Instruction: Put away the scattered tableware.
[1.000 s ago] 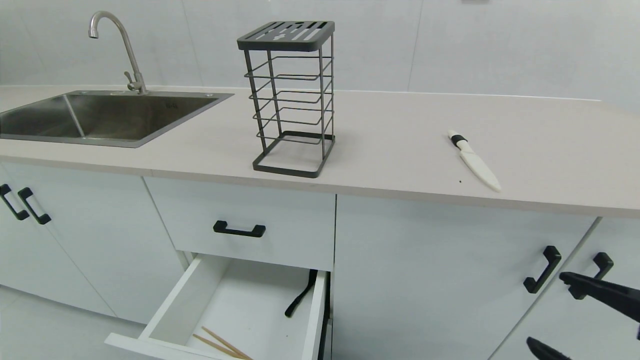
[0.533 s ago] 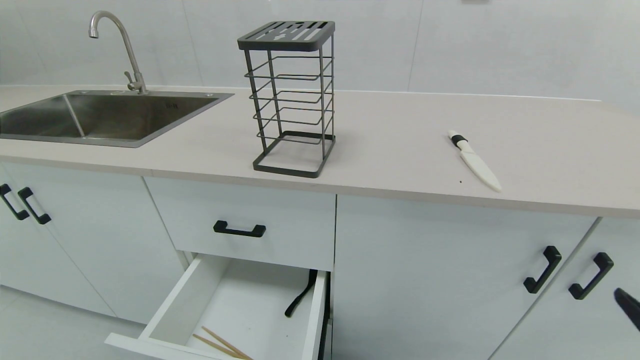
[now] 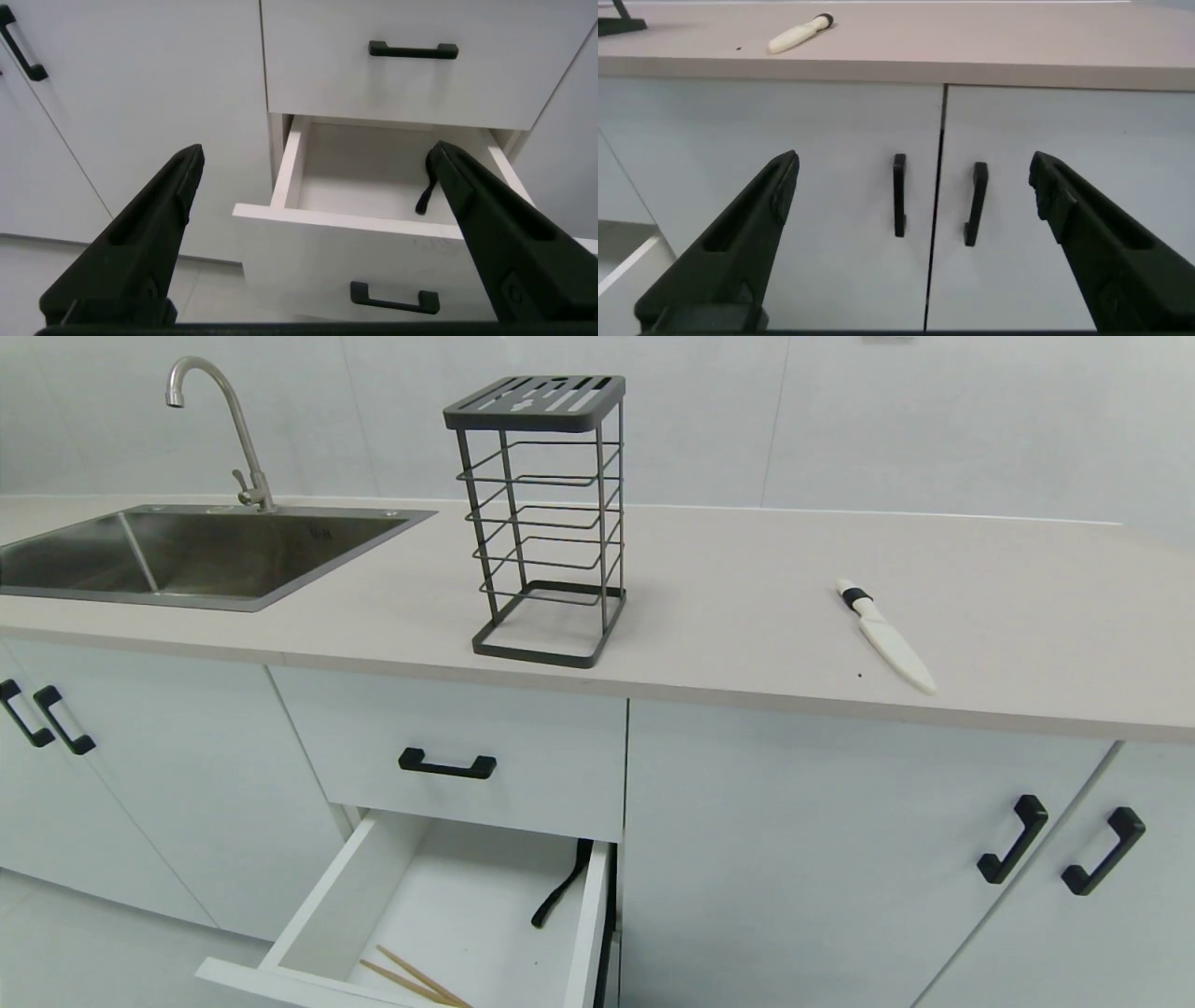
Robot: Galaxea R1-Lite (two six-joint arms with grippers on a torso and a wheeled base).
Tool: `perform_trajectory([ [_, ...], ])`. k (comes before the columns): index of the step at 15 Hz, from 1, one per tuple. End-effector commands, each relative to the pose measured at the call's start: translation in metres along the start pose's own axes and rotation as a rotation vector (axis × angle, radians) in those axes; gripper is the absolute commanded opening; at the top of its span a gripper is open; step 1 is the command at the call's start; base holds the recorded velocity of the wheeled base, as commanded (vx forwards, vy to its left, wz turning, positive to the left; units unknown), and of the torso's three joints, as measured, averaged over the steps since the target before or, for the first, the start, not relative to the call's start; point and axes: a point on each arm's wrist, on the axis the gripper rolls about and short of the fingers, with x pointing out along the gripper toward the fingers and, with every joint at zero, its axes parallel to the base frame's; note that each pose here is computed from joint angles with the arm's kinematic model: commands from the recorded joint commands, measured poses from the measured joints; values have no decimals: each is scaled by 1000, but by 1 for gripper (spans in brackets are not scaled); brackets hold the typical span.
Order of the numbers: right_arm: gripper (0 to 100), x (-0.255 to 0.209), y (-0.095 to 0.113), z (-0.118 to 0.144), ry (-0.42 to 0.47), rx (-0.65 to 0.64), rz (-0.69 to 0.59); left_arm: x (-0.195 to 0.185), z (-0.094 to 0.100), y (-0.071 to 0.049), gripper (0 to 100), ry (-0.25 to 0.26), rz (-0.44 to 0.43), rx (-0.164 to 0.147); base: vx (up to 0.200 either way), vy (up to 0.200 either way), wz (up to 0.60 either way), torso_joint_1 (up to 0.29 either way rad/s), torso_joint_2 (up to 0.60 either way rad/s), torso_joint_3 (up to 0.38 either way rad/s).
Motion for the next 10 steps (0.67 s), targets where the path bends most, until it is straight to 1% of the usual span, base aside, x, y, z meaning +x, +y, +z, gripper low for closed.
perform_trajectory([
  [1,100,-17,0,-13,-59,11,-9,0,0,0,100,1,0,2,0,0,0,0,0,0],
  [2,100,-18,0,-16,-43,17,-1,0,0,0,100,1,0,3,0,0,0,0,0,0],
  [3,100,-22,0,-26,6,16,69,0,0,0,100,0,-1,3,0,0,0,0,0,0],
  [4,100,-23,0,-32,55,8,105,0,0,0,100,0,-1,3,0,0,0,0,0,0],
  [5,100,-24,0,-40,138,-14,105,0,0,0,100,0,-1,-1,0,0,0,0,0,0],
  [6,100,-24,0,-40,146,-5,83,0,0,0,100,0,-1,-1,0,0,0,0,0,0],
  [10,100,-24,0,-40,143,-2,84,0,0,0,100,0,-11,0,0,0,0,0,0,0],
])
